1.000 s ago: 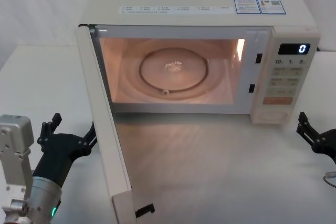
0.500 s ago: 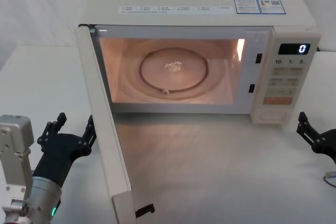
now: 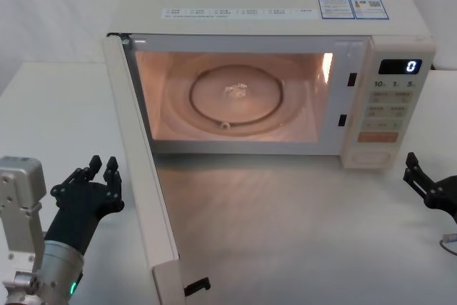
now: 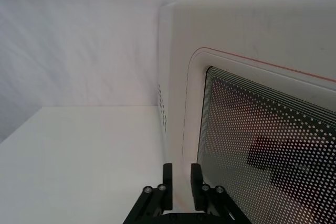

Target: Press the button to open the microwave door with one hand; close the microwave door with the other hand.

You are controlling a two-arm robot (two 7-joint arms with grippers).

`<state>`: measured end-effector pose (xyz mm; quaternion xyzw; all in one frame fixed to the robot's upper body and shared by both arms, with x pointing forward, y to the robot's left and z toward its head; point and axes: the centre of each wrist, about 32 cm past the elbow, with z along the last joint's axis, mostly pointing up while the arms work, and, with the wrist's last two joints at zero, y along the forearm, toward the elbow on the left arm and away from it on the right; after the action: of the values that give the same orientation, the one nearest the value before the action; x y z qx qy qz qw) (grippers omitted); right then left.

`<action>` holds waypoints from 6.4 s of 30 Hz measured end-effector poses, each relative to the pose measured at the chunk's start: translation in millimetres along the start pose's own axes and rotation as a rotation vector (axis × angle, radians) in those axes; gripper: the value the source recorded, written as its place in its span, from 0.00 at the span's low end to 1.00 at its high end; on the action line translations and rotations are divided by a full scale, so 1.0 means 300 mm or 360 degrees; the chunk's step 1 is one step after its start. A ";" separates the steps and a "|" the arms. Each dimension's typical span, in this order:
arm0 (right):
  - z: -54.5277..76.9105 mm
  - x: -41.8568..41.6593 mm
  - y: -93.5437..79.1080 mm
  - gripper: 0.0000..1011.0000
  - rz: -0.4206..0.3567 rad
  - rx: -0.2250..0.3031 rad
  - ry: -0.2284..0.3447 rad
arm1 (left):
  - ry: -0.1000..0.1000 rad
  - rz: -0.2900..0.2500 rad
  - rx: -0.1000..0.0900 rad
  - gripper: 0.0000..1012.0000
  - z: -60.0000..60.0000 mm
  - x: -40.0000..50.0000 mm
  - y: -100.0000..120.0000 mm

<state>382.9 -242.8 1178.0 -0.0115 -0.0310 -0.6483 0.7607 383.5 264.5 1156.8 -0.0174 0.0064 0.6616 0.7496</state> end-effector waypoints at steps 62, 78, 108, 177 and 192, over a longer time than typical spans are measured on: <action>0.000 0.000 0.000 0.99 0.0000 0.0000 0.0000 | -0.0174 -0.0240 -0.0109 0.00 0.254 0.145 0.081; 0.000 0.000 0.000 0.99 0.0000 0.0000 0.0000 | 0.0092 -0.0705 -0.0039 0.00 0.294 0.270 0.103; 0.000 0.000 0.000 0.99 0.0000 0.0000 0.0000 | -0.0158 -0.1154 -0.0139 0.00 0.286 0.190 -0.042; 0.000 0.000 0.000 0.99 0.0000 0.0000 0.0000 | -0.0124 -0.1137 -0.0288 0.00 0.261 -0.167 -0.319; 0.000 0.000 0.000 0.99 0.0000 0.0000 0.0000 | -0.0162 -0.1033 -0.0254 0.00 0.280 -0.228 -0.372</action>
<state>382.9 -242.8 1178.0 -0.0115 -0.0310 -0.6483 0.7607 484.7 185.8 1244.9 -0.0442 -0.0887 0.3869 0.9168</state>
